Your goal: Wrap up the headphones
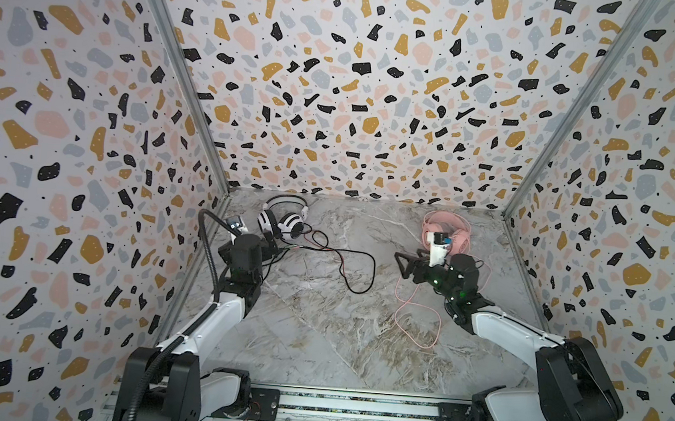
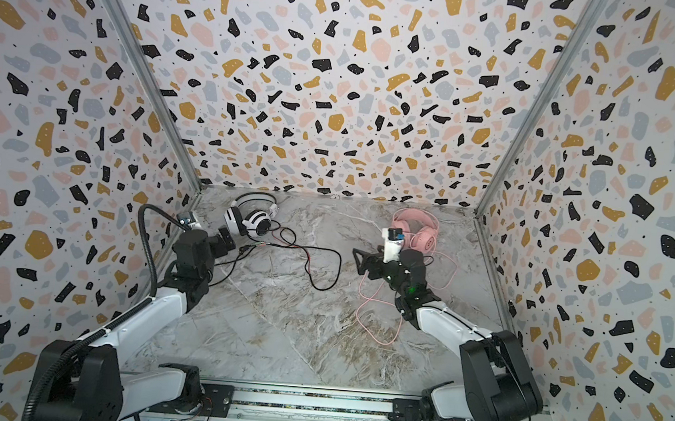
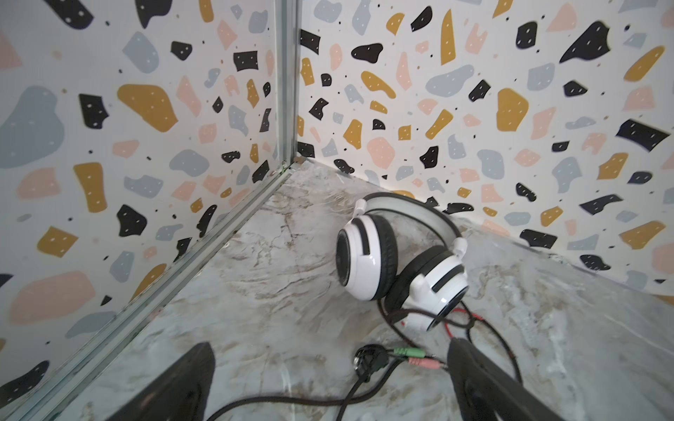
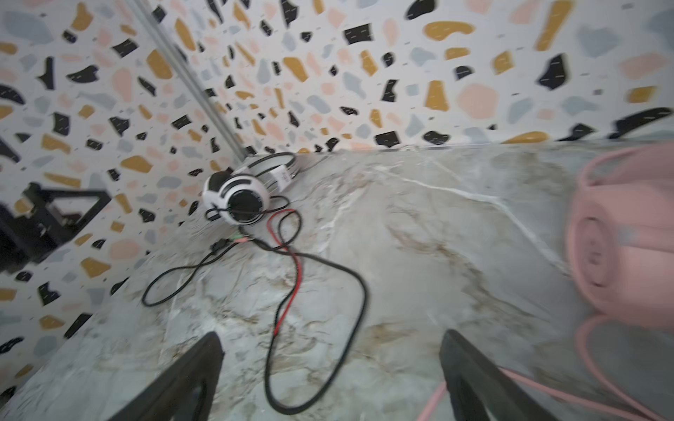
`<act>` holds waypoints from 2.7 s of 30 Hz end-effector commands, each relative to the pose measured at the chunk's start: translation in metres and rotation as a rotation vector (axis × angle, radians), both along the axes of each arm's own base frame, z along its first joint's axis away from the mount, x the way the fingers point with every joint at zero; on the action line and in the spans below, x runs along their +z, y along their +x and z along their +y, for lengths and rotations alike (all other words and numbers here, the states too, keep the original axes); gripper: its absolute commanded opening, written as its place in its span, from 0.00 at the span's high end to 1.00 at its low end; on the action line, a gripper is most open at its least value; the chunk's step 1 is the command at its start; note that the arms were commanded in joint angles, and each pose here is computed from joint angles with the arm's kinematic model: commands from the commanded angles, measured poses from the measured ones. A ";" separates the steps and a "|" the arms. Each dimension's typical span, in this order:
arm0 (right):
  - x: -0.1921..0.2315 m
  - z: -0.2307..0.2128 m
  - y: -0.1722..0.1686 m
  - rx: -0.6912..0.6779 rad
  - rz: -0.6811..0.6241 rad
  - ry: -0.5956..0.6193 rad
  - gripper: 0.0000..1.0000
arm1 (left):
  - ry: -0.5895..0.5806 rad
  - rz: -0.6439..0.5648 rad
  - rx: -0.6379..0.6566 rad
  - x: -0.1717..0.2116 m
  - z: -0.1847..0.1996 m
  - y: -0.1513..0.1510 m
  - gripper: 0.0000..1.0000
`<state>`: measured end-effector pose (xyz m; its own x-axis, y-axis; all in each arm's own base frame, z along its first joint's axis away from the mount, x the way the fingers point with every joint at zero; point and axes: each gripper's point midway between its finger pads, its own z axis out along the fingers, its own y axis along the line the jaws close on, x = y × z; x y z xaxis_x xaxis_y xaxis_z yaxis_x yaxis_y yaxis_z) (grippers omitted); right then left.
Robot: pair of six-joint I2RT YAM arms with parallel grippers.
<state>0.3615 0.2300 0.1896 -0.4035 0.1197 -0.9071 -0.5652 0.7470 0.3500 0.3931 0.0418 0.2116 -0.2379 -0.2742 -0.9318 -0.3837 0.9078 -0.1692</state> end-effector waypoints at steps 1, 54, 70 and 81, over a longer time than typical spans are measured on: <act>-0.031 0.027 -0.015 0.054 0.031 -0.104 0.05 | -0.072 0.181 -0.030 -0.004 -0.003 0.016 0.00; -0.063 0.102 -0.057 0.253 0.165 -0.028 0.05 | -0.461 0.445 -0.273 -0.114 -0.123 0.015 0.66; -0.067 0.148 -0.030 0.102 0.360 0.044 0.32 | -0.632 0.168 -0.188 -0.109 -0.181 -0.035 0.67; -0.072 0.145 0.005 0.006 0.271 -0.157 0.81 | -0.654 0.082 -0.176 -0.094 -0.189 -0.061 0.60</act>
<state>0.3615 0.3852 0.1124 -0.6696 0.0376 -0.7417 -0.4695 0.7524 0.4620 0.3219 -0.1341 0.0829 -0.4682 -0.6803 -0.5639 -0.3552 0.7292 -0.5849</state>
